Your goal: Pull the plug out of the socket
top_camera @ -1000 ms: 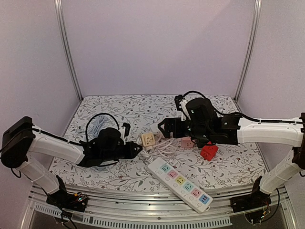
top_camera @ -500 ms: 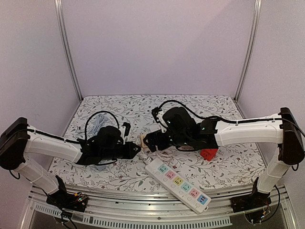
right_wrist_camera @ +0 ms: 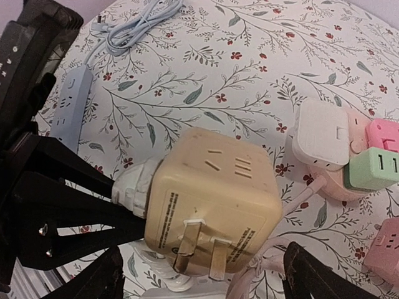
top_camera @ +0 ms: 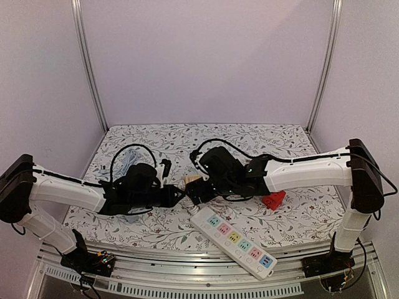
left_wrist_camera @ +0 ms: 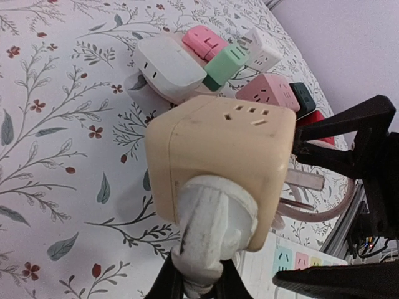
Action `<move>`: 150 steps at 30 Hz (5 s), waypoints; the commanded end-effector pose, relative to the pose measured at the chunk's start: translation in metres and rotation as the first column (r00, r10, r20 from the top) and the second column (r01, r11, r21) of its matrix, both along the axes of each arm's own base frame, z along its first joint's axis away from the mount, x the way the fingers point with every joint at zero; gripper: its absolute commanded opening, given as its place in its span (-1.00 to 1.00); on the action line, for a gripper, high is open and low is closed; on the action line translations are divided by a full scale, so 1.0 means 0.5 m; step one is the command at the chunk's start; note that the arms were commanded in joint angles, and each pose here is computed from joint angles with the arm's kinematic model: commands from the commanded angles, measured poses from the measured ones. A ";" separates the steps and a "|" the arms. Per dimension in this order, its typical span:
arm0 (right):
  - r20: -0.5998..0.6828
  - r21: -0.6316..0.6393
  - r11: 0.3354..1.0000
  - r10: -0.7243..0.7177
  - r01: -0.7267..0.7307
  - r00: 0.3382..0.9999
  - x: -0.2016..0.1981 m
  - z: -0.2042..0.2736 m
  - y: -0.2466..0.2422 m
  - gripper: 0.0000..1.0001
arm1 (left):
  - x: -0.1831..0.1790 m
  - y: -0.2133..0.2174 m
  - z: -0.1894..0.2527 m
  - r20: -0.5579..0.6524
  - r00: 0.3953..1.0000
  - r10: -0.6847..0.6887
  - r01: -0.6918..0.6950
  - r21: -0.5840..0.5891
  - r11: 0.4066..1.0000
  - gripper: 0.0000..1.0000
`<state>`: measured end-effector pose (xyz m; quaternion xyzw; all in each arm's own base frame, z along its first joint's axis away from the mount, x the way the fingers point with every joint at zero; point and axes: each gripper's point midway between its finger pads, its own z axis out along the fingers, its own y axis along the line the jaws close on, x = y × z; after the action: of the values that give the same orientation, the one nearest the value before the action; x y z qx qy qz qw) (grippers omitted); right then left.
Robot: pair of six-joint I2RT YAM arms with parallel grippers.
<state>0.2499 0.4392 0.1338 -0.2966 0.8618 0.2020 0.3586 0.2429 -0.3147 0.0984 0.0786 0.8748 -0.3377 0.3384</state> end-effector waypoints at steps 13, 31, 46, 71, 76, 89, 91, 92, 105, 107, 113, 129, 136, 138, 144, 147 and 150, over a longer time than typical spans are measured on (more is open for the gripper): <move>0.025 -0.083 0.992 -0.093 0.095 0.995 0.030 -0.034 -0.006 0.60 | -0.007 -0.073 0.132 0.127 0.985 -0.115 0.137 -0.184 0.973 -1.00; 0.027 -0.177 0.981 -0.073 0.077 0.997 0.041 -0.097 -0.026 0.39 | -0.019 -0.085 0.160 0.164 0.972 -0.166 0.197 -0.199 0.960 -1.00; 0.043 -0.204 0.977 -0.056 0.064 0.997 0.075 -0.103 -0.062 0.27 | -0.042 -0.106 0.207 0.195 0.950 -0.243 0.291 -0.281 0.915 -1.00; 0.001 0.125 0.991 0.038 -0.038 0.999 0.072 -0.031 -0.055 0.55 | -0.065 -0.114 0.214 0.159 0.937 -0.310 0.348 -0.371 0.861 -1.00; 0.033 0.142 0.988 0.057 -0.061 0.998 0.075 -0.018 -0.047 0.48 | -0.076 -0.122 0.210 0.142 0.926 -0.351 0.378 -0.377 0.845 -1.00; 0.142 0.186 0.969 0.138 -0.163 0.980 0.062 0.067 -0.038 0.12 | -0.093 -0.134 0.190 0.089 0.903 -0.420 0.422 -0.360 0.832 -1.00; 0.150 0.190 0.969 0.130 -0.158 0.980 0.062 0.075 -0.042 -0.02 | -0.090 -0.131 0.181 0.078 0.908 -0.412 0.412 -0.343 0.844 -1.00; 0.152 0.192 0.970 0.122 -0.150 0.981 0.063 0.078 -0.045 -0.06 | -0.087 -0.129 0.175 0.072 0.912 -0.403 0.403 -0.333 0.852 -1.00; 0.221 0.076 0.997 -0.003 -0.014 0.975 0.089 0.069 -0.106 -0.80 | -0.044 -0.094 0.155 -0.062 0.954 -0.293 0.269 -0.257 0.928 -1.00; 0.238 0.034 0.999 -0.003 -0.005 0.971 0.090 0.064 -0.110 -0.84 | -0.040 -0.092 0.158 -0.079 0.953 -0.291 0.261 -0.271 0.926 -1.00; 0.285 -0.036 0.999 -0.021 0.033 0.958 0.102 0.063 -0.125 -0.89 | -0.030 -0.090 0.180 -0.094 0.954 -0.283 0.243 -0.306 0.920 -1.00; 0.209 0.062 0.992 -0.123 0.113 0.970 0.106 0.074 -0.125 -0.92 | -0.028 -0.069 0.149 -0.088 0.963 -0.253 0.220 -0.274 0.936 -1.00; 0.060 0.197 0.972 -0.141 0.127 0.988 0.088 0.109 -0.093 -0.92 | -0.039 -0.061 0.117 -0.063 0.964 -0.258 0.231 -0.284 0.931 -1.00; 0.044 0.228 0.965 -0.141 0.127 0.989 0.085 0.126 -0.087 -0.92 | -0.041 -0.059 0.110 -0.066 0.965 -0.256 0.227 -0.285 0.931 -1.00; 0.011 0.279 0.955 -0.104 0.097 0.994 0.070 0.159 -0.073 -0.92 | -0.042 -0.057 0.097 -0.088 0.965 -0.247 0.212 -0.291 0.933 -1.00; 0.012 0.274 0.957 -0.100 0.092 0.995 0.065 0.156 -0.076 -0.92 | -0.042 -0.056 0.101 -0.096 0.966 -0.241 0.201 -0.308 0.930 -1.00; 0.027 0.245 0.965 -0.101 0.091 0.995 0.064 0.142 -0.085 -0.92 | -0.044 -0.055 0.107 -0.104 0.965 -0.240 0.195 -0.324 0.926 -1.00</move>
<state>0.2570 0.4072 0.1488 -0.2678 0.8572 0.2627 0.3529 0.2243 -0.3541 0.1672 0.1195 0.8014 -0.5216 0.2672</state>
